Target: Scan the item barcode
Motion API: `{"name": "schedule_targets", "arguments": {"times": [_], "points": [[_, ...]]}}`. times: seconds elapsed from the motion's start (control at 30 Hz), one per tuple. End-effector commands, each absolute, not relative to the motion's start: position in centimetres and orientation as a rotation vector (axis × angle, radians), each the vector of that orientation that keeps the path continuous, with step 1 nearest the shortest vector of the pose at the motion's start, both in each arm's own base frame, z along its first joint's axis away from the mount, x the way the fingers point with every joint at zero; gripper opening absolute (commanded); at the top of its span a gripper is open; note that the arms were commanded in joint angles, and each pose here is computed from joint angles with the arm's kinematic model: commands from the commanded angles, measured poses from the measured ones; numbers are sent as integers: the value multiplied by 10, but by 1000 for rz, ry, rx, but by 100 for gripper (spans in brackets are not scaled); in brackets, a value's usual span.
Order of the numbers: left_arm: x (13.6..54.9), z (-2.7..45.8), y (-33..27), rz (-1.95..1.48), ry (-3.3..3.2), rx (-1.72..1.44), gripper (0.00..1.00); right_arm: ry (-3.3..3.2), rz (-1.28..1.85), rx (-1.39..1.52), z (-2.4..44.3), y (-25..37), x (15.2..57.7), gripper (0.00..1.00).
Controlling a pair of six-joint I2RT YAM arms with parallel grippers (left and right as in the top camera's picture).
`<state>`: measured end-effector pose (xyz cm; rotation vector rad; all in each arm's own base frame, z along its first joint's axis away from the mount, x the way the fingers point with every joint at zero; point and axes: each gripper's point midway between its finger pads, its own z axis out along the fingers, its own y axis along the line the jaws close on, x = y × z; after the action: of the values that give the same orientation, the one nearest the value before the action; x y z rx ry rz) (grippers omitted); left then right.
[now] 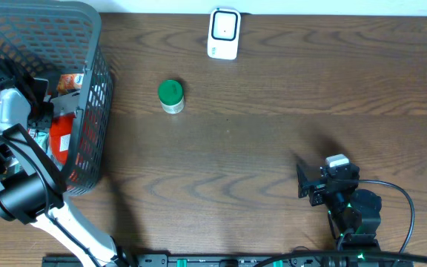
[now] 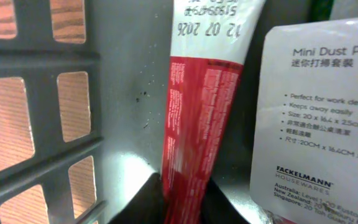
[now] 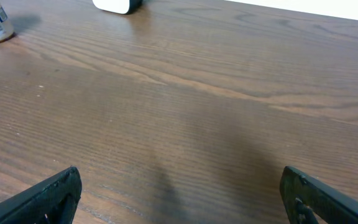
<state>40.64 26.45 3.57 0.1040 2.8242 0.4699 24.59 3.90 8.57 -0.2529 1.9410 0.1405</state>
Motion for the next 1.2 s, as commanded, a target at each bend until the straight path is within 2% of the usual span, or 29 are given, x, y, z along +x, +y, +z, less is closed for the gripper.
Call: {"name": "schedule_targets", "arguments": {"times": [0.0,0.03,0.23,0.97,1.17], "points": [[396,5,260,420,2895,112,19,1951,146,-239,83,39,245,99],[396,6,260,421,2893,111,13,1951,146,-239,83,39,245,99],[401,17,263,449,2861,105,8,1951,146,-239,83,39,245,99],[416,109,272,572,2642,20,8,1952,143,-237,83,39,245,99],[423,154,268,598,2519,-54,8,1952,143,-237,83,39,245,99]]}}
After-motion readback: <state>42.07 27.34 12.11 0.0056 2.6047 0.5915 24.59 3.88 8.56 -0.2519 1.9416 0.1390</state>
